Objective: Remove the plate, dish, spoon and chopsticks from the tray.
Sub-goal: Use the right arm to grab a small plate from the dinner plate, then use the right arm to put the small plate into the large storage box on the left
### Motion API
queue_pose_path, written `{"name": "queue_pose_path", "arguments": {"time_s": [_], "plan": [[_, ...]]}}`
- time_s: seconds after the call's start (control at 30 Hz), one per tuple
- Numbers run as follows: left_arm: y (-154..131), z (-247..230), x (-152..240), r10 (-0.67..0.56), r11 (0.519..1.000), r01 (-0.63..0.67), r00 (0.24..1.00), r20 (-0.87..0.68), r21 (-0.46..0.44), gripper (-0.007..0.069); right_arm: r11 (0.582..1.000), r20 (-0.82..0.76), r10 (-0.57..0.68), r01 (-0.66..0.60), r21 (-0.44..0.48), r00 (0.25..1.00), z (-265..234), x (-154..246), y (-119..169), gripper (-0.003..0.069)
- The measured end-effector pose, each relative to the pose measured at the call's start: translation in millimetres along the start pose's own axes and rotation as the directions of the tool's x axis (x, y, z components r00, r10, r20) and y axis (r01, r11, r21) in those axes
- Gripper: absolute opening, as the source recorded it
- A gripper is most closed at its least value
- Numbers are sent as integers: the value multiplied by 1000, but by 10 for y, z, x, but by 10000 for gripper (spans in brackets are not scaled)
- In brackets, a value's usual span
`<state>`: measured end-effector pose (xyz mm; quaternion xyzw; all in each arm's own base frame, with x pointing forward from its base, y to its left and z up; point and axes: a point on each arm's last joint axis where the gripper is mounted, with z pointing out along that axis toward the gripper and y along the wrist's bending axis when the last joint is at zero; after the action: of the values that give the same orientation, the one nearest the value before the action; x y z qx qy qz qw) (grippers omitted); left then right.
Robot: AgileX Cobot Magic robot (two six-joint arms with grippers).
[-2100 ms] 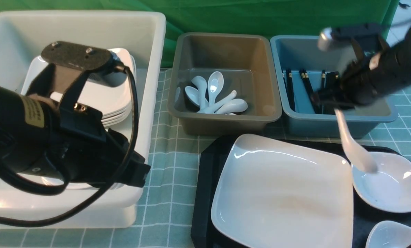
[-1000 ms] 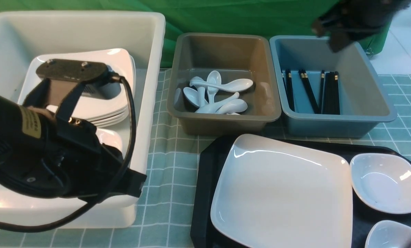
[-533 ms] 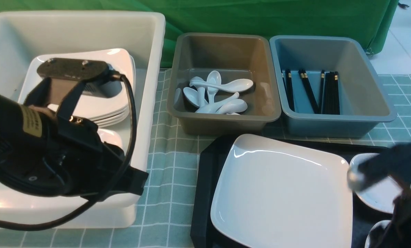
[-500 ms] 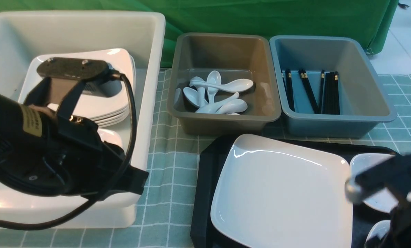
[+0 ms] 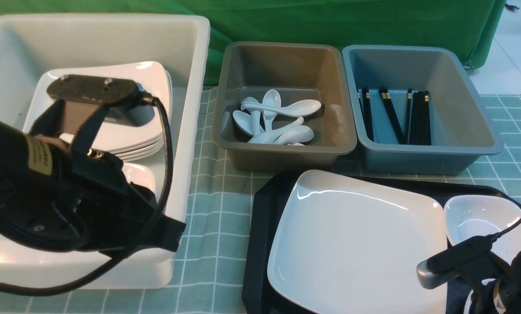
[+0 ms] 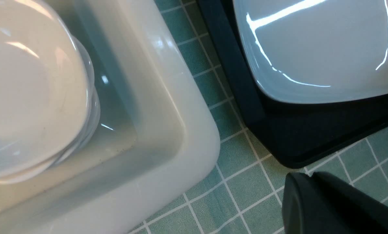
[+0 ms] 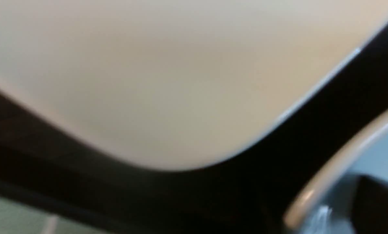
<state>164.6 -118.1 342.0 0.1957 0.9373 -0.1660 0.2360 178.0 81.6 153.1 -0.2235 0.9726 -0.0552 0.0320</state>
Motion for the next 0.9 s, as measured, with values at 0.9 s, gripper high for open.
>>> {"name": "queue_pose_path", "arguments": {"time_s": [0.9], "plan": [[670, -310, 82, -284, 898, 304, 953, 108, -320, 10, 976, 628, -54, 175, -133, 776, -2316, -766, 76, 62]]}}
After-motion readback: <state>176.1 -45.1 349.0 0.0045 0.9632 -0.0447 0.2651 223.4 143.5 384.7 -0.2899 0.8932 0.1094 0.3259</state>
